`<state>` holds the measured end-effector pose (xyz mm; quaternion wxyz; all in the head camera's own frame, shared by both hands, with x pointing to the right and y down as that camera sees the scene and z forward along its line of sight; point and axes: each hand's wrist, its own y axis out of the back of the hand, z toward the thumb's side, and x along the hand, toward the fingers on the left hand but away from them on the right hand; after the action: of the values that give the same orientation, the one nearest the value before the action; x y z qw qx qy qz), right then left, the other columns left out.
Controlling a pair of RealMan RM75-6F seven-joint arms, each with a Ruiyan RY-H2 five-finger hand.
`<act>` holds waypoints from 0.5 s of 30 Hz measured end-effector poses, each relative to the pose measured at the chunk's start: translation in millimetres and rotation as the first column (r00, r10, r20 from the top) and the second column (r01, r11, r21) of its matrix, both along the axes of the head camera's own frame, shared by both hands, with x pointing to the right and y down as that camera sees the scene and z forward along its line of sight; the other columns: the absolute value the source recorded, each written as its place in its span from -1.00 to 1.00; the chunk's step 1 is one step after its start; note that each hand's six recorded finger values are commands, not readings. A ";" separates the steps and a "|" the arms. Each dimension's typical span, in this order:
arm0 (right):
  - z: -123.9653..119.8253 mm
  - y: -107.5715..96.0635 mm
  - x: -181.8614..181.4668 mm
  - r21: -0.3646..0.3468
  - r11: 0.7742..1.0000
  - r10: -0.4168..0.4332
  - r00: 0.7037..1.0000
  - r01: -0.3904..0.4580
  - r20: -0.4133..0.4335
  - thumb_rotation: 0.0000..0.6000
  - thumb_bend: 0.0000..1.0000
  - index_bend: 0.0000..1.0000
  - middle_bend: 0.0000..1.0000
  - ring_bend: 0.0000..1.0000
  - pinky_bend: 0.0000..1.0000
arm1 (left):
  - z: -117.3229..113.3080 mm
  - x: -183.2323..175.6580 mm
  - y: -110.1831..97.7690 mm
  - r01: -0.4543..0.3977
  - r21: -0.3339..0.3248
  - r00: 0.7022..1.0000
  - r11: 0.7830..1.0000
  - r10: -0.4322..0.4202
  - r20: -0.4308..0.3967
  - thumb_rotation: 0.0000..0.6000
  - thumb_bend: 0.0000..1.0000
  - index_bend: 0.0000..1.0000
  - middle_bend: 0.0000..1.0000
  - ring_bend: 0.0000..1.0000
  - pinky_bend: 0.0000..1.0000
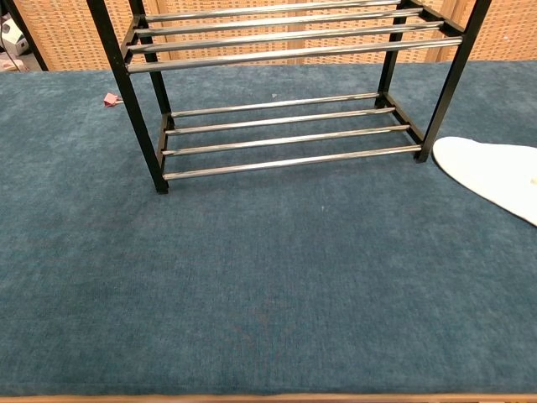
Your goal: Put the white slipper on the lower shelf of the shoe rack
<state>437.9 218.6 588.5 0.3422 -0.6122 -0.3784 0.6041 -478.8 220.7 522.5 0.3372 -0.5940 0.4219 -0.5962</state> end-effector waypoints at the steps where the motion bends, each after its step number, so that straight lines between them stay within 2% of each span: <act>1: 5.0 -3.9 0.3 -0.005 1.000 -0.007 1.000 0.007 -0.004 1.00 -1.00 -1.00 -1.00 -1.00 -1.00 | 0.7 0.0 -0.6 0.001 -0.002 1.000 1.000 -0.001 0.001 1.00 -1.00 -1.00 -1.00 -1.00 -1.00; 9: 47.4 -36.7 4.0 -0.066 0.997 -0.036 0.999 0.034 -0.031 1.00 -1.00 -1.00 -1.00 -1.00 -1.00 | 5.8 -0.4 -3.9 0.015 -0.012 1.000 1.000 -0.015 0.015 1.00 -1.00 -1.00 -1.00 -1.00 -1.00; 15: 78.1 -69.2 -4.2 -0.065 0.997 -0.031 1.000 0.031 0.002 1.00 -1.00 -1.00 -1.00 -1.00 -1.00 | 9.0 -3.2 -5.9 0.031 -0.021 0.999 0.999 -0.031 0.022 1.00 -1.00 -1.00 -1.00 -1.00 -1.00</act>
<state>433.8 149.4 666.6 0.3310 -0.6290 -0.3492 0.6105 -482.0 214.7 531.4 0.3261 -0.5844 0.4212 -0.6122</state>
